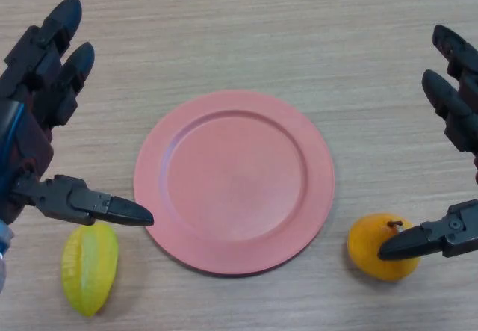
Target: Pick up the yellow pear and place it on the plate
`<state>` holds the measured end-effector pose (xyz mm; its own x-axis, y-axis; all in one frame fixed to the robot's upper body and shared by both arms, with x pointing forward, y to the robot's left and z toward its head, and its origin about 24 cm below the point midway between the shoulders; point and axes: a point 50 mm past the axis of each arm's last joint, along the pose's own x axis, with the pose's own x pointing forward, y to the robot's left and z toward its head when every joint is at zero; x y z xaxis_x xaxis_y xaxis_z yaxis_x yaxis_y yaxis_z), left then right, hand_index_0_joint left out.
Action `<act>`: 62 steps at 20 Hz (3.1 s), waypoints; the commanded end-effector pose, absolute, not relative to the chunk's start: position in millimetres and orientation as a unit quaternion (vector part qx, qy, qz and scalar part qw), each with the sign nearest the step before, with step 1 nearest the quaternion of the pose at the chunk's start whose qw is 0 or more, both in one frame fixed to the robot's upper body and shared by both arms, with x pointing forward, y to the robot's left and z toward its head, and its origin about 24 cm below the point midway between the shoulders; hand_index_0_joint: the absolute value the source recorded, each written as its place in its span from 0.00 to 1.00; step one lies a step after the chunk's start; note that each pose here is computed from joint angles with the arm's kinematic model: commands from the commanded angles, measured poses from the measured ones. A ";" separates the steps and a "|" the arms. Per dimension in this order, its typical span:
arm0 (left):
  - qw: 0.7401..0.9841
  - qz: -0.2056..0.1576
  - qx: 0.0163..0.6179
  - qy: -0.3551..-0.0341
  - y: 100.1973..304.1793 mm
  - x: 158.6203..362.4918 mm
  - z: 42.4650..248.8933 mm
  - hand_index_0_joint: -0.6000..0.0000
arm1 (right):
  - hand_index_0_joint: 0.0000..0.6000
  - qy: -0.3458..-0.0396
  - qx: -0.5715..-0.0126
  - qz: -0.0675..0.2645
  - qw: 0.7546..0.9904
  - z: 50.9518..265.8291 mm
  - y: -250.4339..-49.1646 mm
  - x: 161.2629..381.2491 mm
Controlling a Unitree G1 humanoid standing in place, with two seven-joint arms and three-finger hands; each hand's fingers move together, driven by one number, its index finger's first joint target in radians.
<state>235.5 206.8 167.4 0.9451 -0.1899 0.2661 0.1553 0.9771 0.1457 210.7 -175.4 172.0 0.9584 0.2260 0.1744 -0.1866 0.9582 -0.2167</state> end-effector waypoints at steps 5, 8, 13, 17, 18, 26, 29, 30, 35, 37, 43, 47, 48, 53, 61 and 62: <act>0.957 -0.060 0.123 -0.256 215.3 228.3 203.2 1.00 | 0.00 -0.178 -0.116 0.089 0.973 197.5 -179.4 203.4; 0.954 -0.054 0.129 -0.266 216.6 230.1 206.4 1.00 | 0.00 -0.182 -0.122 0.090 0.972 196.4 -179.7 201.5; 0.954 -0.058 0.128 -0.265 215.7 229.6 203.7 1.00 | 0.00 -0.181 -0.166 0.054 0.968 187.8 -187.9 204.3; 0.958 -0.060 0.117 -0.256 218.7 230.8 202.1 1.00 | 0.00 -0.181 -0.179 0.059 0.965 171.7 -190.5 204.4; 0.958 -0.060 0.118 -0.253 219.5 229.9 201.9 1.00 | 0.00 -0.183 -0.182 0.058 0.964 164.8 -192.4 205.5; 0.951 -0.040 0.121 -0.281 228.0 227.4 213.5 1.00 | 0.00 -0.168 -0.184 0.012 0.968 119.2 -202.4 212.1; 0.953 -0.040 0.123 -0.273 225.6 226.5 211.3 1.00 | 0.00 -0.150 -0.175 0.008 0.973 103.9 -200.1 213.9; 0.952 -0.038 0.125 -0.275 225.7 225.5 212.8 1.00 | 0.00 -0.145 -0.173 0.006 0.974 96.8 -199.1 214.4; 0.951 -0.038 0.134 -0.275 227.1 221.8 213.8 1.00 | 0.00 -0.122 -0.171 0.003 0.978 75.8 -189.0 213.5; 0.951 -0.039 0.133 -0.274 226.2 221.6 212.7 1.00 | 0.08 -0.118 -0.174 -0.013 0.978 68.6 -189.4 213.0; 0.951 -0.035 0.133 -0.277 227.2 218.6 213.5 1.00 | 1.00 -0.079 -0.244 -0.070 0.964 45.3 -193.7 212.7; 0.951 -0.024 0.136 -0.277 229.5 217.1 214.5 1.00 | 1.00 -0.096 -0.246 -0.079 0.961 54.7 -196.9 214.8; 0.951 -0.022 0.133 -0.277 229.2 216.8 213.7 1.00 | 1.00 -0.101 -0.240 -0.076 0.963 60.2 -196.1 215.9; 0.956 -0.025 0.118 -0.269 230.2 215.2 214.3 1.00 | 1.00 -0.127 -0.213 -0.060 0.967 102.0 -186.0 225.1; 0.961 -0.042 0.101 -0.254 226.9 209.9 213.9 1.00 | 1.00 -0.185 -0.136 0.025 0.973 140.4 -125.9 261.4; 0.961 -0.046 0.102 -0.254 226.5 208.6 214.4 1.00 | 1.00 -0.189 -0.118 0.038 0.974 138.6 -116.2 269.0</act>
<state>221.7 219.0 184.7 0.9342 -0.1537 0.3219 0.1048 0.9809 0.1641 269.8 -112.2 102.6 0.9799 0.1476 0.1343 -0.1026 0.9498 -0.2955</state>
